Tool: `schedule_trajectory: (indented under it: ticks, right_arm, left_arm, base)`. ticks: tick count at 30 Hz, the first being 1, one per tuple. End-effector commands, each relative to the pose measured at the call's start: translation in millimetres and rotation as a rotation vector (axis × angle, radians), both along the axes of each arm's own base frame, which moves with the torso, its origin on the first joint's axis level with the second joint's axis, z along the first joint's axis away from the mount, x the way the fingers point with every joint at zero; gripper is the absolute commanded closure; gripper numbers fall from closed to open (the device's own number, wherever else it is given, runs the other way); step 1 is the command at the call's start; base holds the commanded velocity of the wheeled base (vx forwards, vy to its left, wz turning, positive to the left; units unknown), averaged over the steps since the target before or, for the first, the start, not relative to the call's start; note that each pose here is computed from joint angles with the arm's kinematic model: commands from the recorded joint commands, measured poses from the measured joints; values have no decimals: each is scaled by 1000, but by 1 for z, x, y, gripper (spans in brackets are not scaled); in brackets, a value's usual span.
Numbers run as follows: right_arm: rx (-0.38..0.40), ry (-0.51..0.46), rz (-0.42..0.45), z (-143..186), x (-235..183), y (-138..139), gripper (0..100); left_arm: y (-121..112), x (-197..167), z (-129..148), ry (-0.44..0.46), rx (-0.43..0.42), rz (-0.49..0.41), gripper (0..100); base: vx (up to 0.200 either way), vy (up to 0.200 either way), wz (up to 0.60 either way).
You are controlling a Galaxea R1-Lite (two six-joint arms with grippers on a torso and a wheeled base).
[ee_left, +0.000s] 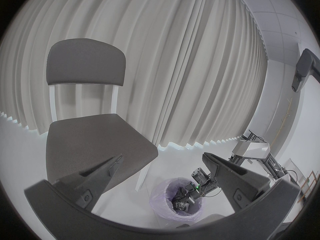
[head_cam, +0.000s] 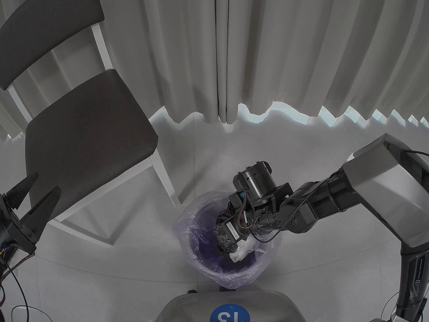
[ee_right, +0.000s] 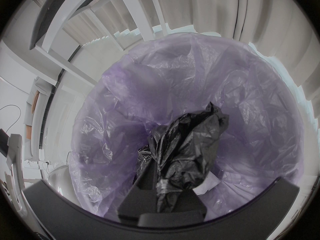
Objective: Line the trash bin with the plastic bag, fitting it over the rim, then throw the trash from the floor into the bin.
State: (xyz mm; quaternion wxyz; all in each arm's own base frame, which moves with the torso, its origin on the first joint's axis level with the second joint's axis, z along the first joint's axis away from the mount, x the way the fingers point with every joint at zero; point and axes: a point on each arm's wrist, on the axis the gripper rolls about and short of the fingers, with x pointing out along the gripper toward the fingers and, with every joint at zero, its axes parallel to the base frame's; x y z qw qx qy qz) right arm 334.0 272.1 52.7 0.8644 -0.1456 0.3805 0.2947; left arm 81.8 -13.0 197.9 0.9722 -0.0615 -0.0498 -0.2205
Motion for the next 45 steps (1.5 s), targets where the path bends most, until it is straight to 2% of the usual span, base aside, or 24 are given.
schedule_trajectory:
  ticks: [1,6,7,20,28,32,37,39,42,45]
  right_arm:
    - [12,-17,0,13,-4,-3,100]
    - [3,-9,7,10,-7,-3,100]
    - [-3,-7,12,8,-8,-3,0]
    - [-7,-13,20,7,-8,-2,0]
    - [24,-51,5,21,-9,-6,0]
    - [27,-75,-51,38,-9,-34,0]
    - [4,-78,-171,40,0,-66,0]
    - [16,-75,-207,37,5,-78,0]
    - [75,-70,-284,30,14,-98,0]
    - [142,-55,-318,24,22,-114,0]
  left_arm:
    - [0,-1,1,-9,-1,0,0]
    - [0,-2,1,-11,1,0,0]
    - [0,-2,1,-10,-1,0,0]
    - [0,-2,1,-14,0,-2,0]
    - [-2,-2,-4,12,2,-32,0]
    - [-5,0,-9,40,5,-60,0]
    - [-5,2,-11,53,3,-57,0]
    - [-5,3,-12,59,3,-57,0]
    - [-5,4,-12,65,4,-57,0]
    - [-5,4,-13,71,3,-57,0]
  base:
    - [0,0,0]
    - [0,0,0]
    - [0,0,0]
    - [0,0,0]
    - [0,0,0]
    - [0,0,0]
    - [0,0,0]
    - [0,0,0]
    - [0,0,0]
    - [0,0,0]
